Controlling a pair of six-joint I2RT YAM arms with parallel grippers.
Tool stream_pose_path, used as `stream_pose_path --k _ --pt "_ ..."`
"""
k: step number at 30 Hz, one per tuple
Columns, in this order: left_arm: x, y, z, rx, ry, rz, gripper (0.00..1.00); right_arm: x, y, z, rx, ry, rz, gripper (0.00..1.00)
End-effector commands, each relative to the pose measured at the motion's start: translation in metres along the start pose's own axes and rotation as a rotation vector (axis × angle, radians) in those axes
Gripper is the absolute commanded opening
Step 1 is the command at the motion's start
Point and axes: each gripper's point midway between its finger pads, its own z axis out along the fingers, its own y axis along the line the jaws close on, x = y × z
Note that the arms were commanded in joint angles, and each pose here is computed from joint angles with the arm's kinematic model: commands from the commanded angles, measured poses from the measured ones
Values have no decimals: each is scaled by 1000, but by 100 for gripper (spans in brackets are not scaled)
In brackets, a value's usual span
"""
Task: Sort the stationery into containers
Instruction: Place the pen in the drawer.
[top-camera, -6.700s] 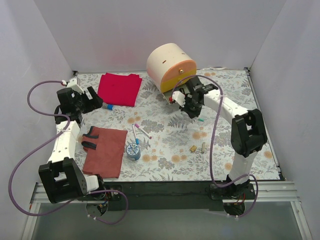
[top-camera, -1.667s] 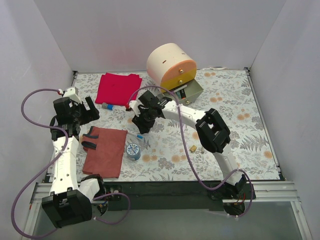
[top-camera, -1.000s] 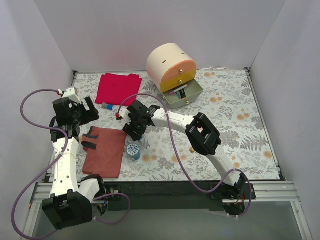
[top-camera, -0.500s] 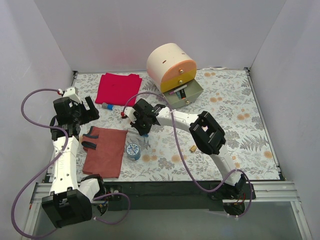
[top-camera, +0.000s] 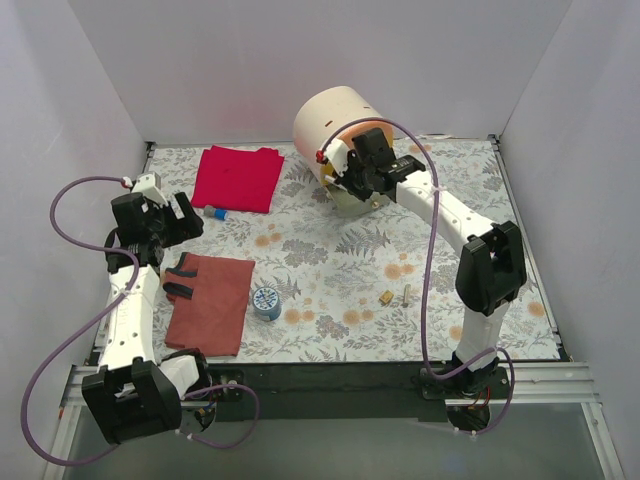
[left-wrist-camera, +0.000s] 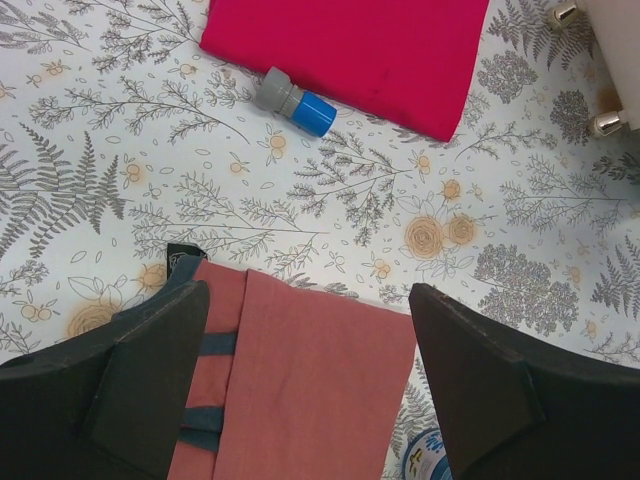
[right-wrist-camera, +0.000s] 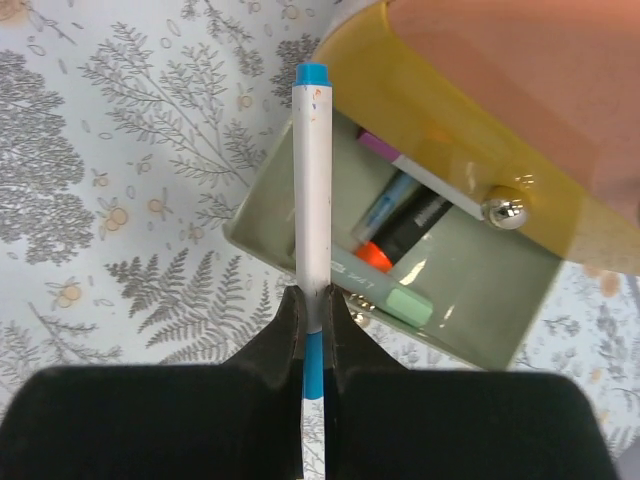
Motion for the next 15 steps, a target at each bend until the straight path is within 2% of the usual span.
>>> stream_pose_path --k 1,9,11,12,13,14,15 --pt "-14 -7 0 34 -30 4 82 -2 -26 0 111 -4 -114 1" --pt "-25 -6 -6 19 -40 28 81 10 -64 18 249 60 -200 1" --pt "-24 -5 -6 17 -36 27 81 10 -70 20 271 58 -199 5" --pt "-24 -5 -8 15 -38 29 81 8 -73 21 279 55 -199 17" --pt "-23 -5 -7 15 -33 27 81 9 -73 22 281 56 -197 25" --pt "-23 -6 -8 18 -34 31 81 7 -74 20 285 53 -197 38" --pt "-24 -6 -8 17 -36 31 81 10 -74 20 285 61 -195 41"
